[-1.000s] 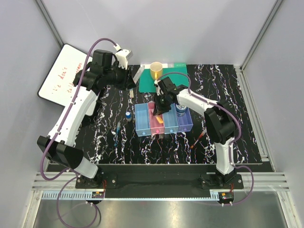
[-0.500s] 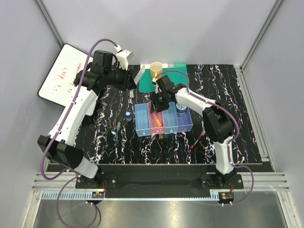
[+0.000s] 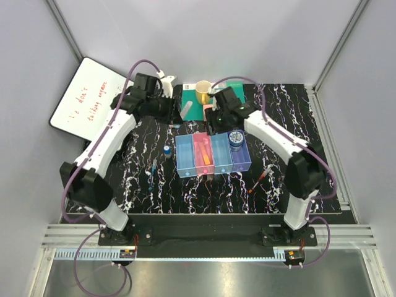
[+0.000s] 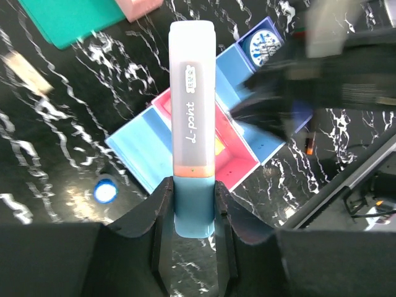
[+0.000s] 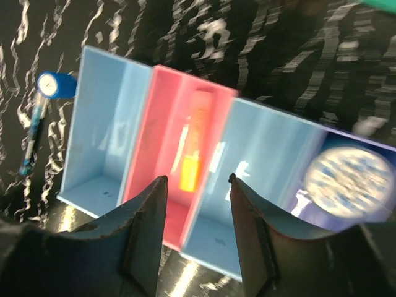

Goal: Sort the stationery into containers
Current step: Place the stationery in the storage box.

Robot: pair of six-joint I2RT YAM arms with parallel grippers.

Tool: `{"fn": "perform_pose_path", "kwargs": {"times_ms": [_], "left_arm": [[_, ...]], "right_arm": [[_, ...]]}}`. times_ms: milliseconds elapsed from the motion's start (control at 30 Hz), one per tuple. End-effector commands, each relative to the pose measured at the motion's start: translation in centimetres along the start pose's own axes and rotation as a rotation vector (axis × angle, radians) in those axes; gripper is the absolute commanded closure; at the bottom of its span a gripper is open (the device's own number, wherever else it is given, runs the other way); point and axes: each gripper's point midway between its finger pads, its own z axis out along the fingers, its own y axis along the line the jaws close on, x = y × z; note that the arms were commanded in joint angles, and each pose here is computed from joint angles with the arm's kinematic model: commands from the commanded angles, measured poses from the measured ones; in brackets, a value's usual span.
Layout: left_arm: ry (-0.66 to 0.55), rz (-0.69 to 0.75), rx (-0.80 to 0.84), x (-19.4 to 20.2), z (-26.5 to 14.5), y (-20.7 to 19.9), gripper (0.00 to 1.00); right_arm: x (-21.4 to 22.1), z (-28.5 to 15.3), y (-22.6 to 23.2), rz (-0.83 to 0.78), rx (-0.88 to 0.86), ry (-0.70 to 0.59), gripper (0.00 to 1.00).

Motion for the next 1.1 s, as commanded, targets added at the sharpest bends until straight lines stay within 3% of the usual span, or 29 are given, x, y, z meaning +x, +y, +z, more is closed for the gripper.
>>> {"fn": "perform_pose_path", "kwargs": {"times_ms": [0, 300, 700, 1067], "left_arm": [[0.047, -0.129, 0.064, 0.8, 3.8, -0.6, 1.0], [0.122, -0.209, 0.03, 3.5, 9.5, -2.6, 1.0], [0.217, -0.25, -0.184, 10.2, 12.4, -1.7, 1.0], [0.278, -0.258, -0.247, 12.5, 14.5, -1.2, 1.0]], "right_arm": [[-3.0, -6.6, -4.9, -0.017, 0.202, -0.125, 0.47], [-6.2, -12.5, -10.4, 0.039, 0.357, -0.259, 0.45], [-8.9, -15.6, -11.2, 0.036, 0.38, -0.38, 0.44], [-8.3, -16.5, -11.0, 0.034, 0.369, -0.392, 0.43]]}}
